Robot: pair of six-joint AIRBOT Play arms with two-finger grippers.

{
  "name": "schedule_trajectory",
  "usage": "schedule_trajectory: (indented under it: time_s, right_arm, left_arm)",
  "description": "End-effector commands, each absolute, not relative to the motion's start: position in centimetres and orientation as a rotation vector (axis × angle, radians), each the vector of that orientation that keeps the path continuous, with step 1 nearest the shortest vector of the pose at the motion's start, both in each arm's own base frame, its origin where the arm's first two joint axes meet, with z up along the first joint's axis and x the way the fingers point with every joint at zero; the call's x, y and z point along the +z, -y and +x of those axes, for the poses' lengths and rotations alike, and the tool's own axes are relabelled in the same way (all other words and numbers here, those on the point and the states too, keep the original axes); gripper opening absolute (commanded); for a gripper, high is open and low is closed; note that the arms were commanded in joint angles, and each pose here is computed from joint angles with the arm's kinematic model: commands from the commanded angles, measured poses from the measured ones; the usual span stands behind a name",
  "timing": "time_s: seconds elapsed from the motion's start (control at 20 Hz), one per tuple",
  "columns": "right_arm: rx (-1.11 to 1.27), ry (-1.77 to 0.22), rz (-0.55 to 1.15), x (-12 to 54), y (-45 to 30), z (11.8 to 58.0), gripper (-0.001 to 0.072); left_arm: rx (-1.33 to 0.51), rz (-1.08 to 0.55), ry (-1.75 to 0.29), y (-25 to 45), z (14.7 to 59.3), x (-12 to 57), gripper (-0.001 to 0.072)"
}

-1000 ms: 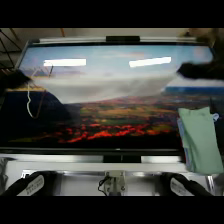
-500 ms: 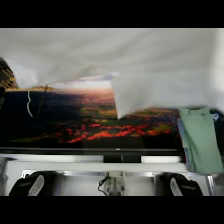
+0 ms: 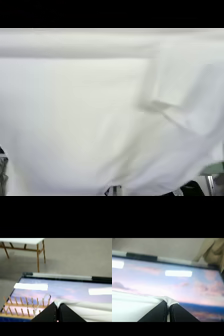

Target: Fold the shirts.

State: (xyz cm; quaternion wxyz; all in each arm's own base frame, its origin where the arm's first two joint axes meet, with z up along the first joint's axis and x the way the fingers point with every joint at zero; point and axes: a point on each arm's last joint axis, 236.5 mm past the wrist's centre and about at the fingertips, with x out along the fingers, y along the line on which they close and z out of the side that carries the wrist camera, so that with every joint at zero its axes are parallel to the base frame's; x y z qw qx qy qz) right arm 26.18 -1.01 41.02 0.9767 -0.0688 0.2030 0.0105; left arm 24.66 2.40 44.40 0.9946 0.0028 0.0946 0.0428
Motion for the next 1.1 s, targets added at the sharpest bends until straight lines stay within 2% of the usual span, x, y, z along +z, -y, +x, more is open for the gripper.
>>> schedule_trajectory:
  time_s: [0.0, 0.15, 0.25, 0.4, 0.6, 0.8, 1.05]
  right_arm:
    - [0.134, -0.816, 0.016, 28.3, 0.1, 32.4, 0.0072]
    - [0.235, -0.991, 0.147, 17.4, -2.3, 38.9, 0.0073]
    - [0.241, -1.044, 0.124, 11.9, -3.7, 43.1, 0.0072]
    - [0.137, -0.981, 0.146, 6.6, -3.7, 49.7, 0.0073]
    - [0.077, -0.858, 0.219, 4.3, -3.1, 54.7, 0.0073]
    - [0.067, -0.874, 0.226, 2.0, -2.9, 55.5, 0.0072]
    - [0.109, -1.119, 0.142, 0.3, -2.4, 49.8, 0.0073]
  left_arm:
    - [0.083, -0.021, -0.54, -4.6, 31.7, 31.6, 0.0031]
    - [0.036, -0.079, -0.822, -5.0, 36.6, 20.2, 0.0031]
    - [0.01, -0.094, -0.943, -4.8, 39.7, 14.8, 0.0031]
    - [-0.021, -0.09, -0.986, -3.9, 45.1, 9.5, 0.0031]
    - [-0.042, -0.084, -0.947, -2.4, 51.7, 5.9, 0.0031]
    - [-0.036, -0.118, -0.956, -1.2, 54.5, 2.0, 0.0032]
    - [-0.056, -0.104, -1.135, -2.0, 50.6, 0.1, 0.0031]
